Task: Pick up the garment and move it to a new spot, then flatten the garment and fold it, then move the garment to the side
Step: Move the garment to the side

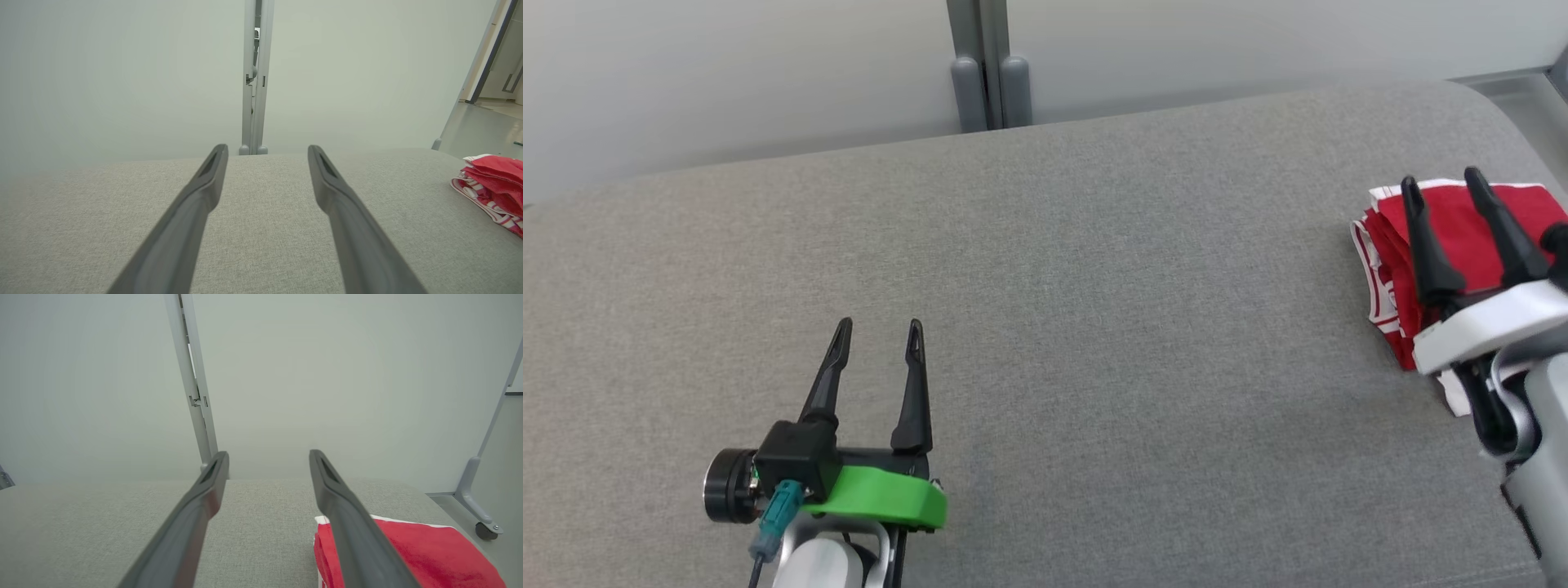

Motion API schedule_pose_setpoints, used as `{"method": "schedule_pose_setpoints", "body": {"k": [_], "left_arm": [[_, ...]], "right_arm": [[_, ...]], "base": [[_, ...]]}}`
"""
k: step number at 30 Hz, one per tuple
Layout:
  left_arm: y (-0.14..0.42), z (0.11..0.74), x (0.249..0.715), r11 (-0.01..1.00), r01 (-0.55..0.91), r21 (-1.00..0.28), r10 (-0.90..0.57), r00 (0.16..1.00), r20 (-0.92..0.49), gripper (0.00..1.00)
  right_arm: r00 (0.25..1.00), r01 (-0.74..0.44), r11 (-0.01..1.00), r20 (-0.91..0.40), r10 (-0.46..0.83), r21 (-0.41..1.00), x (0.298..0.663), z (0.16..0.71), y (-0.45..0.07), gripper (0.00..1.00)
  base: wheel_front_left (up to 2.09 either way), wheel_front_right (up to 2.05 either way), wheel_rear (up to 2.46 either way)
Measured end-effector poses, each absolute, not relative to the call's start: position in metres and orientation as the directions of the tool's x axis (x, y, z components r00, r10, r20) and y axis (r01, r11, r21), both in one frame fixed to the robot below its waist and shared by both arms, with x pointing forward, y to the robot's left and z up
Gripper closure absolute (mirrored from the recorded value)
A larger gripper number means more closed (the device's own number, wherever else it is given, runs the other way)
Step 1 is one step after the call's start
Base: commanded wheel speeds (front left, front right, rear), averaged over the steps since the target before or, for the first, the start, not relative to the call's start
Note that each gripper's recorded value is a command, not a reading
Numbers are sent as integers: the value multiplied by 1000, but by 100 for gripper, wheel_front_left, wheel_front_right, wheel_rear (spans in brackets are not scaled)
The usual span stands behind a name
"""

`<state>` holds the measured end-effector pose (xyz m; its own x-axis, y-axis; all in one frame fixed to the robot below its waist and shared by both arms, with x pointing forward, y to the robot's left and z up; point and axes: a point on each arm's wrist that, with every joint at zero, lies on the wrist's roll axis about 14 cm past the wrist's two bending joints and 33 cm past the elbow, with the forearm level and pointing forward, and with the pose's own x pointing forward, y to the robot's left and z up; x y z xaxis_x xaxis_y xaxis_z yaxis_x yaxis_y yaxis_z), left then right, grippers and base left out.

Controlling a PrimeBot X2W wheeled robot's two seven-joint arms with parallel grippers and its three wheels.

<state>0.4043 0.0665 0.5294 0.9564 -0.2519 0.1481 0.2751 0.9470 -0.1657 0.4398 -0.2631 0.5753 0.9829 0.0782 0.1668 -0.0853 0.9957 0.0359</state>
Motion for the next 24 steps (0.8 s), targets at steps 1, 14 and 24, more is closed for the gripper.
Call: {"method": "schedule_pose_setpoints", "body": {"k": [1, 14, 24], "left_arm": [[72, 530, 401, 951, 260, -167, -236, 960, 149, 0], [108, 518, 364, 974, 158, -160, -142, 984, 108, 0], [110, 515, 359, 972, 152, -179, -136, 986, 99, 0]], "right_arm": [[981, -93, 994, 179, 82, 59, 434, 573, -255, 0], [970, -170, 968, 206, 132, 182, 379, 548, -171, 0], [972, -167, 970, 196, 131, 178, 370, 542, -161, 0]], "base": [[0, 0, 0], [0, 0, 0], [0, 0, 0]]}}
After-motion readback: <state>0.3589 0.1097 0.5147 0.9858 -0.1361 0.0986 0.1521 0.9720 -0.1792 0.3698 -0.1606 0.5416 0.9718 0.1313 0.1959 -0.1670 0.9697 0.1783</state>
